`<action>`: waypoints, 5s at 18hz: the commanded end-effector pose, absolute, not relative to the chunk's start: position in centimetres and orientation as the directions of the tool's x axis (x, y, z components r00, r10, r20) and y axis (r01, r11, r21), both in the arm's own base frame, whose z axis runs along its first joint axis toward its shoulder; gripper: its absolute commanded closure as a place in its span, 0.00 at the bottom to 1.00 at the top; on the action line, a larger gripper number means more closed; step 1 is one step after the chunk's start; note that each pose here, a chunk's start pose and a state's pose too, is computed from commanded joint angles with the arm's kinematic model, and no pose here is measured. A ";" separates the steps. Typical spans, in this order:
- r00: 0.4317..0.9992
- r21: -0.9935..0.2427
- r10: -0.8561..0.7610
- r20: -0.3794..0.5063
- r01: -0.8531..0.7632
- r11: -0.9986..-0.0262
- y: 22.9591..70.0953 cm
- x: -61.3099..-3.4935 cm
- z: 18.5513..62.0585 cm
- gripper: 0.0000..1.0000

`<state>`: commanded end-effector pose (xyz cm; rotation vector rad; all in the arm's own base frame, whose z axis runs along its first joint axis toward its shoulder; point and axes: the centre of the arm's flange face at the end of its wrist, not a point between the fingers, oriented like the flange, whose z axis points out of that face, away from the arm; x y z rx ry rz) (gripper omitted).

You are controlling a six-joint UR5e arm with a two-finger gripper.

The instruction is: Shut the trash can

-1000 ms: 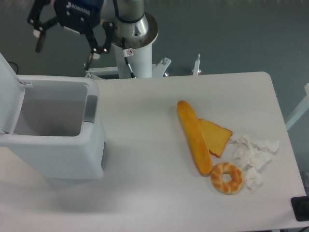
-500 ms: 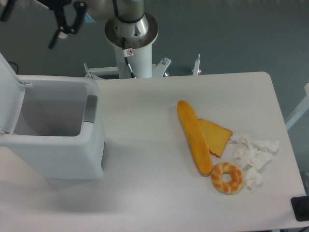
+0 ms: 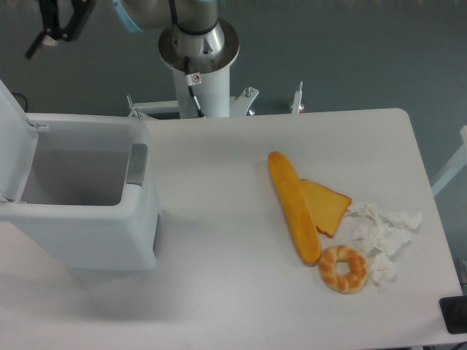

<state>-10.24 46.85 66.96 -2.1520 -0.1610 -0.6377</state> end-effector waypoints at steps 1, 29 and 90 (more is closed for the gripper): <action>0.857 -0.710 -0.119 0.501 0.328 -0.623 47.0 -9.8 66.9 0.00; 0.750 -0.649 -0.270 0.603 0.265 -0.713 52.4 -3.7 63.1 0.00; 0.674 -0.623 -0.340 0.656 0.229 -0.748 54.9 -0.8 60.4 0.00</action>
